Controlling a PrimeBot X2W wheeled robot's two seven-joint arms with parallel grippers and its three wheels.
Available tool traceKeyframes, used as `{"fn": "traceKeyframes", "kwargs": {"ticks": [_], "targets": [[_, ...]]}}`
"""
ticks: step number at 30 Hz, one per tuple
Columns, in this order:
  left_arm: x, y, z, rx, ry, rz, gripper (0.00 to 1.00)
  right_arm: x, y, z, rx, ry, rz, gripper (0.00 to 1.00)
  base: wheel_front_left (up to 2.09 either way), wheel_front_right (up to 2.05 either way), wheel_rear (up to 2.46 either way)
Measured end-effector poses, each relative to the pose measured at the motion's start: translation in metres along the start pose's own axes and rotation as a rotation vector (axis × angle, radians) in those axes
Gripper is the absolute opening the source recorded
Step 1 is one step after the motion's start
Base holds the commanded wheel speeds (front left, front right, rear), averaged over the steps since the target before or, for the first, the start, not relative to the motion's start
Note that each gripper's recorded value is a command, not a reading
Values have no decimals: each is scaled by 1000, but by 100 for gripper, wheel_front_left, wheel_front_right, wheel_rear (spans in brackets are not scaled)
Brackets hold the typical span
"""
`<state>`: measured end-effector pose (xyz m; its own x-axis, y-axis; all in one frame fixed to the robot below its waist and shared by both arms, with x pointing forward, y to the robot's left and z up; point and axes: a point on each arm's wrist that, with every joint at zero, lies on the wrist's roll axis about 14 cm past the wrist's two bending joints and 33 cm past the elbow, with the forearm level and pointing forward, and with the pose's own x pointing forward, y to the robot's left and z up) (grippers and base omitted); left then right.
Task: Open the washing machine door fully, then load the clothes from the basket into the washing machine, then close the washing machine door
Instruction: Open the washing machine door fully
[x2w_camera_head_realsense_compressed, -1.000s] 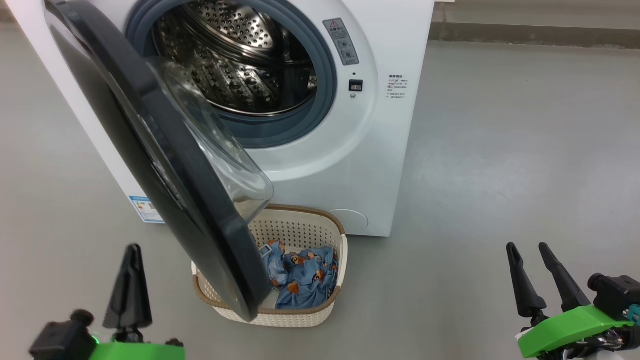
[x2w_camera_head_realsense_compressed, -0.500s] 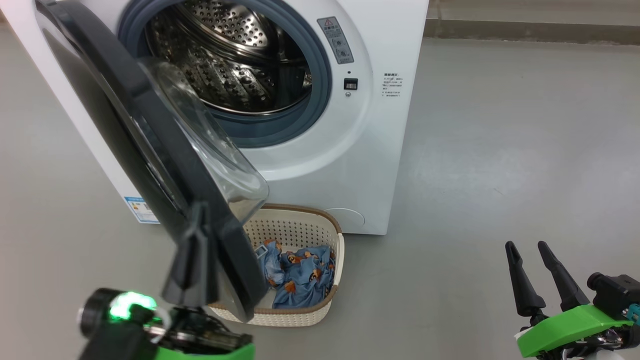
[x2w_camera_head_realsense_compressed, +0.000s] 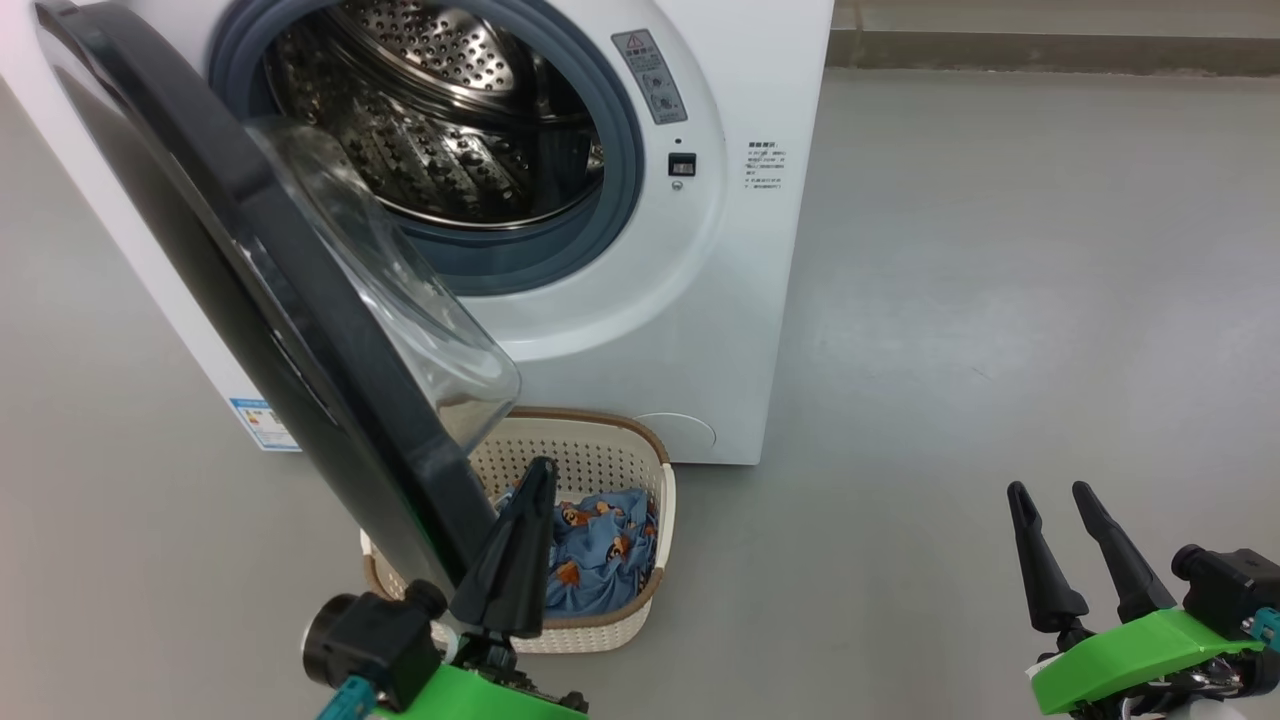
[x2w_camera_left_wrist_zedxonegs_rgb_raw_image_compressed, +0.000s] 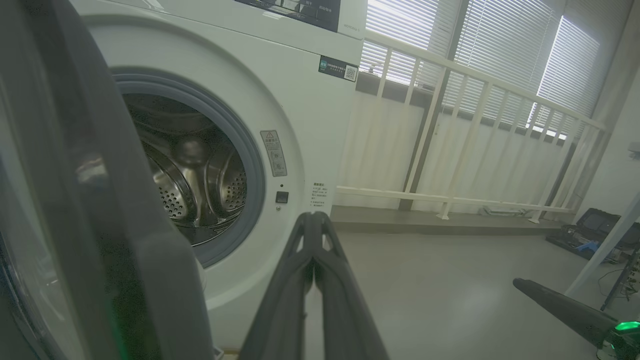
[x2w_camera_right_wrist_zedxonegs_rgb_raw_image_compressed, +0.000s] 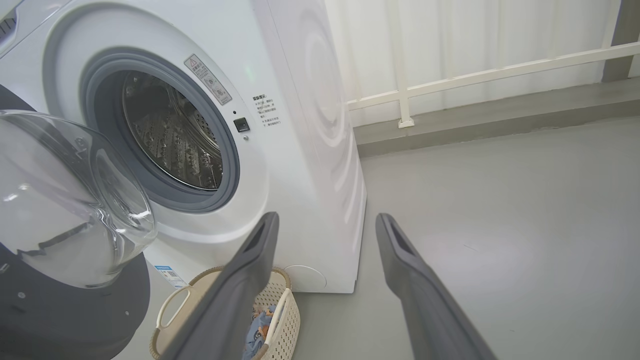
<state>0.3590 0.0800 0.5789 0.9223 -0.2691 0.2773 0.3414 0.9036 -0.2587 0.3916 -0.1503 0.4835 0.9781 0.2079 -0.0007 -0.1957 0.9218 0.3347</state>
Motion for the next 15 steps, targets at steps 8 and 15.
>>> {"fn": "traceKeyframes", "kwargs": {"ticks": [8, 15], "targets": [[1, 13, -36, -33, 108, 35, 0, -2, -3, 1, 1, -3, -10, 100, 0, 0, 0], [-2, 32, -53, -41, 159, 92, 0, -2, -3, 2, 1, -7, -11, 100, 0, 0, 0]]}}
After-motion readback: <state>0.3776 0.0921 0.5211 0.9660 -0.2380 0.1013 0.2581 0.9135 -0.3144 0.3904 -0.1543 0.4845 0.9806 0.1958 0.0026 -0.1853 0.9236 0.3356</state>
